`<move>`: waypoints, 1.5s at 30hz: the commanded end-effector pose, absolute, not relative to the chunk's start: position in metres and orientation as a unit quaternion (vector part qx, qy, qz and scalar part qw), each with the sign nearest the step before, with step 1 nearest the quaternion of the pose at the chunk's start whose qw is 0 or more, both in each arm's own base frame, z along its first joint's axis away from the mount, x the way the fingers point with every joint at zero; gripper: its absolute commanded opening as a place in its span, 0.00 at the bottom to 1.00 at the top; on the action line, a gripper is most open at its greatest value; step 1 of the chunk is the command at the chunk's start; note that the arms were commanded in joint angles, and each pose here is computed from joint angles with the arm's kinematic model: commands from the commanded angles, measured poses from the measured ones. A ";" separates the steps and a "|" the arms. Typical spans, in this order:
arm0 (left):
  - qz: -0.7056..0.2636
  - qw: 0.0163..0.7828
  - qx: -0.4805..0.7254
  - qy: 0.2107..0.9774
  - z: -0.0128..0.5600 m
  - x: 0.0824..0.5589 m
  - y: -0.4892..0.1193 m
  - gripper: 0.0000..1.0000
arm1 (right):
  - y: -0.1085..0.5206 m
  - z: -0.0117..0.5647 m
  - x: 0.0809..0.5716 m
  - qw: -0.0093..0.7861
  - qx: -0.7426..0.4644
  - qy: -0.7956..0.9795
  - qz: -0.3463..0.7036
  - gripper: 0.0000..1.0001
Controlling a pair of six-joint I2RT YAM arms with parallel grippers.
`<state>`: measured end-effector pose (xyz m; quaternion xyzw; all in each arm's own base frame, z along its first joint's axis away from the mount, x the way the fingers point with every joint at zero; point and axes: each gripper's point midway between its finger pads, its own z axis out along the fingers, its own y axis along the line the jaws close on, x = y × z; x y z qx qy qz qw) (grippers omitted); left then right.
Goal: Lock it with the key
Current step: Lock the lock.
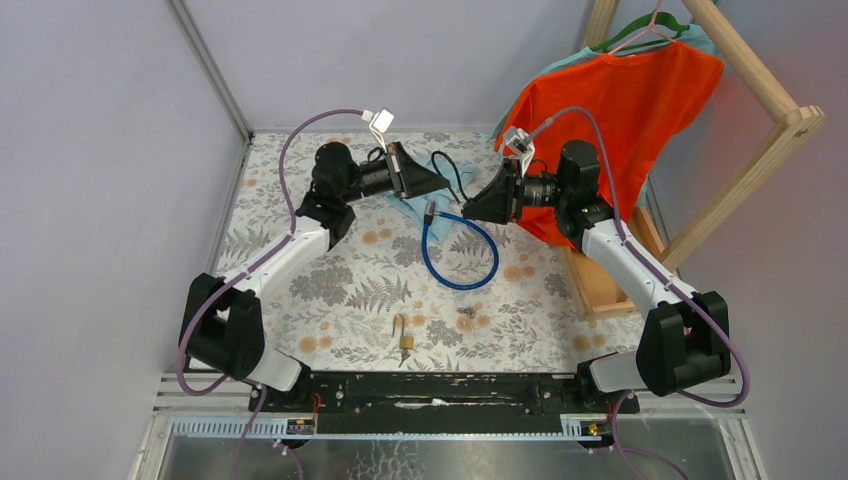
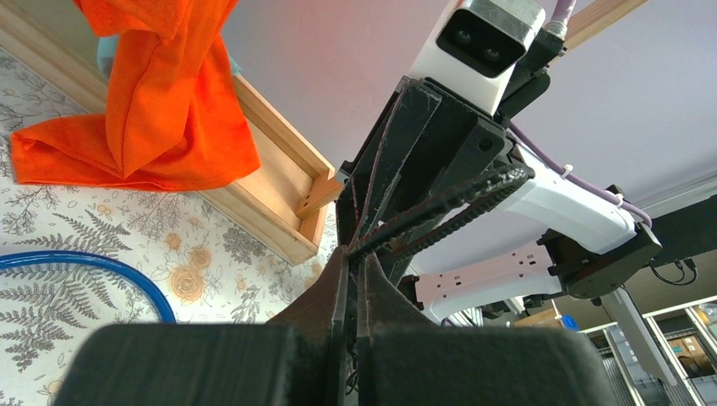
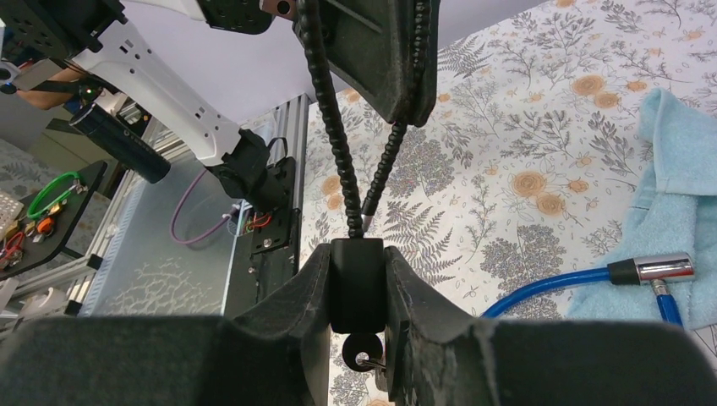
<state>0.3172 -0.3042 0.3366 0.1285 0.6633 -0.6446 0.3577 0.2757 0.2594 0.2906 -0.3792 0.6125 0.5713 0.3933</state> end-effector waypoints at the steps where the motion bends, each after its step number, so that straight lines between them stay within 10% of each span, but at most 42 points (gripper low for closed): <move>1: -0.663 0.362 0.155 0.636 0.348 0.306 -0.313 0.00 | 0.265 0.295 0.270 0.395 -0.395 0.595 0.578 0.00; 45: -0.653 0.284 0.091 0.696 0.282 0.292 -0.328 0.00 | 0.253 0.318 0.301 0.480 -0.327 0.584 0.567 0.00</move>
